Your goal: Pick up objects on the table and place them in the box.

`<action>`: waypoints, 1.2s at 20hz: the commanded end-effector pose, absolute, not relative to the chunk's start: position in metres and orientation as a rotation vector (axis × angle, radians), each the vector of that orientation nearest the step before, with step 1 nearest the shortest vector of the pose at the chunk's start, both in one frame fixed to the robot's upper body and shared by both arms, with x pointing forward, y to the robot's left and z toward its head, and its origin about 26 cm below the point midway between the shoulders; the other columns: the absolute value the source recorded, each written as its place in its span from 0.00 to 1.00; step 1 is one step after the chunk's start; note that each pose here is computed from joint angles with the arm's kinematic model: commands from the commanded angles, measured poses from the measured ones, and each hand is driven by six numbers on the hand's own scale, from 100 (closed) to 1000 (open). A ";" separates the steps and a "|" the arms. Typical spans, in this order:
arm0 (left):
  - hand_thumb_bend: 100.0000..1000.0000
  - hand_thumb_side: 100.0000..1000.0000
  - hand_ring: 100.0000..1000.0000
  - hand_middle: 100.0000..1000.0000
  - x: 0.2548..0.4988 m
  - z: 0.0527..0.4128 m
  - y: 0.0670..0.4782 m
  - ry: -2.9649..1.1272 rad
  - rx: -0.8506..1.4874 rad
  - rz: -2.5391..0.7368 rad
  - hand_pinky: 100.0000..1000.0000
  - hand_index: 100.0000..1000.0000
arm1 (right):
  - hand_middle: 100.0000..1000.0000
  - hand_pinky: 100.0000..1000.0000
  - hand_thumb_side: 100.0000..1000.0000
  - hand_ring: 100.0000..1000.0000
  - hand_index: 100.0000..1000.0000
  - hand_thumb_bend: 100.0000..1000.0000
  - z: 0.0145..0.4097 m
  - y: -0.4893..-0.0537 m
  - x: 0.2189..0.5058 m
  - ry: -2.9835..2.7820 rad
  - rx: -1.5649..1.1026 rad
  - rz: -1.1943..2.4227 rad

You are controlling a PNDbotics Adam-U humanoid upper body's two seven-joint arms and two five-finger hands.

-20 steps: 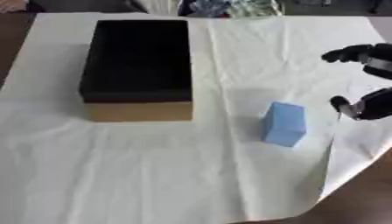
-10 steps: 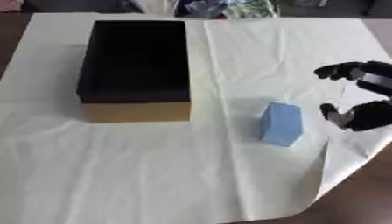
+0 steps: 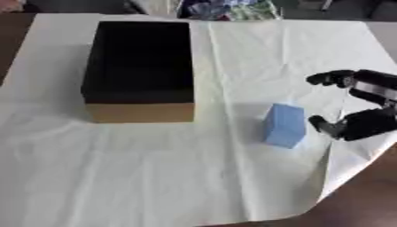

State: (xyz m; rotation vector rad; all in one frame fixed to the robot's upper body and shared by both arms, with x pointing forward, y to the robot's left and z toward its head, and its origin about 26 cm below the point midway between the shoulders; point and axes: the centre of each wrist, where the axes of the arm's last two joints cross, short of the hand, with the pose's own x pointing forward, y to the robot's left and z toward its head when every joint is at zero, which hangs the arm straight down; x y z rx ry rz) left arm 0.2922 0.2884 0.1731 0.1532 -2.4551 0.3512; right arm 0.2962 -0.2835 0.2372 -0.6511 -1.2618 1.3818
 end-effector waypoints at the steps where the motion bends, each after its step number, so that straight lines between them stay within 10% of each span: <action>1: 0.00 0.36 0.64 0.60 0.290 0.182 0.292 -2.486 0.170 0.328 0.93 0.81 | 0.94 1.00 0.30 1.00 1.00 0.16 0.245 -0.280 0.294 -1.268 -0.710 1.409; 24: 0.00 0.38 0.64 0.60 0.291 0.182 0.288 -2.481 0.145 0.330 0.93 0.80 | 0.95 1.00 0.35 1.00 1.00 0.21 0.230 -0.260 0.295 -1.175 -0.771 1.499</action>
